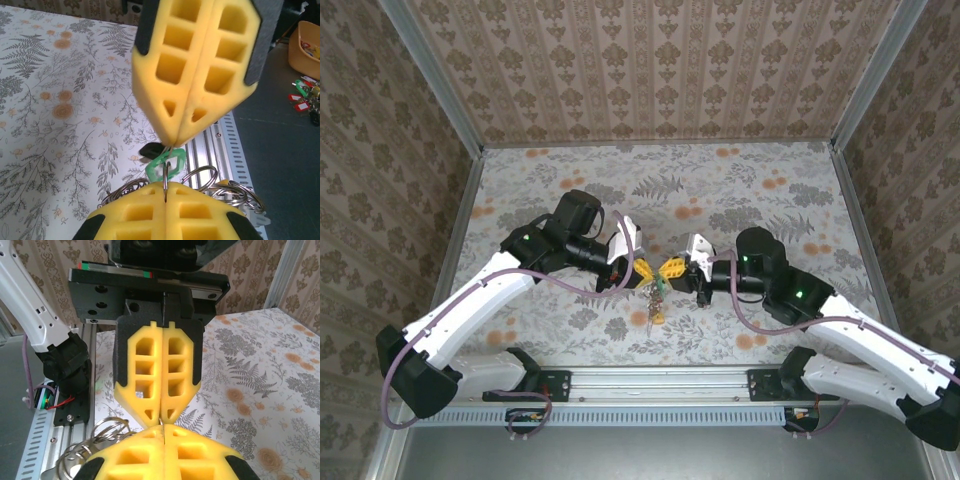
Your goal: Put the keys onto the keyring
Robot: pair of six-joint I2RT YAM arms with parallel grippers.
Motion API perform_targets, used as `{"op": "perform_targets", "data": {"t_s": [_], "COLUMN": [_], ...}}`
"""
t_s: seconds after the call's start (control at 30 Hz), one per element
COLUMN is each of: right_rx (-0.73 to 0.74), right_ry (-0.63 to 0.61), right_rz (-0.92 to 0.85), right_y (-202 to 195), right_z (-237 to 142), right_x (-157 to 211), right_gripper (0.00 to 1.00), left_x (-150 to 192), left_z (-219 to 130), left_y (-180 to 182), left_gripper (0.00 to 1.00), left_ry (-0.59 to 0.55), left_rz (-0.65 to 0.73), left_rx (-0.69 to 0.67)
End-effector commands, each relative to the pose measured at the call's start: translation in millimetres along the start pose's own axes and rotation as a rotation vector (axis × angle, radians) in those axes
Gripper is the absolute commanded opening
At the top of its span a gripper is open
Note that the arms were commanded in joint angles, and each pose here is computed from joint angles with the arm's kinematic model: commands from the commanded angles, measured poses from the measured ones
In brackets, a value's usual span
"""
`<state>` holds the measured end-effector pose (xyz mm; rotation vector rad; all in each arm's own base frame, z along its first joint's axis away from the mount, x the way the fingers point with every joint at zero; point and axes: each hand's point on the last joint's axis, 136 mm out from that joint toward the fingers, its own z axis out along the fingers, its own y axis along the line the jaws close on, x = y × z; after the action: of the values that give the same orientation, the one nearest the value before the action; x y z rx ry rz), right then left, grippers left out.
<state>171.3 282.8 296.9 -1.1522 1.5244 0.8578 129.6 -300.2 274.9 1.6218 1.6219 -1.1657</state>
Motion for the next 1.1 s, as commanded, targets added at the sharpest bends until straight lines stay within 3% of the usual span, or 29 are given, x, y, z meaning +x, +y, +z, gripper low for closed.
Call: {"op": "perform_targets", "data": {"t_s": [0.0, 0.3, 0.7, 1.07], "right_rx": [-0.012, -0.006, 0.125, 0.054], "right_ry": [-0.009, 0.019, 0.003, 0.005], "right_rz": [-0.017, -0.025, -0.044, -0.035], "right_y": [6.7, 4.1, -14.4, -3.7], "right_z": [-7.1, 2.7, -5.5, 0.3], "right_x": [-8.3, -5.0, -6.3, -4.5], "right_gripper": [0.00, 0.00, 0.00, 0.00], "left_x": [-9.1, -10.7, -9.4, -9.4], "left_z": [-5.5, -5.9, -6.1, -5.6], "left_y": [-1.0, -1.7, -3.4, -2.2], "left_gripper": [0.00, 0.00, 0.00, 0.00], "left_ry": [-0.033, -0.040, -0.038, -0.039], "left_rz": [0.052, 0.052, 0.052, 0.048], "left_rx": [-0.014, -0.009, -0.003, -0.006]}}
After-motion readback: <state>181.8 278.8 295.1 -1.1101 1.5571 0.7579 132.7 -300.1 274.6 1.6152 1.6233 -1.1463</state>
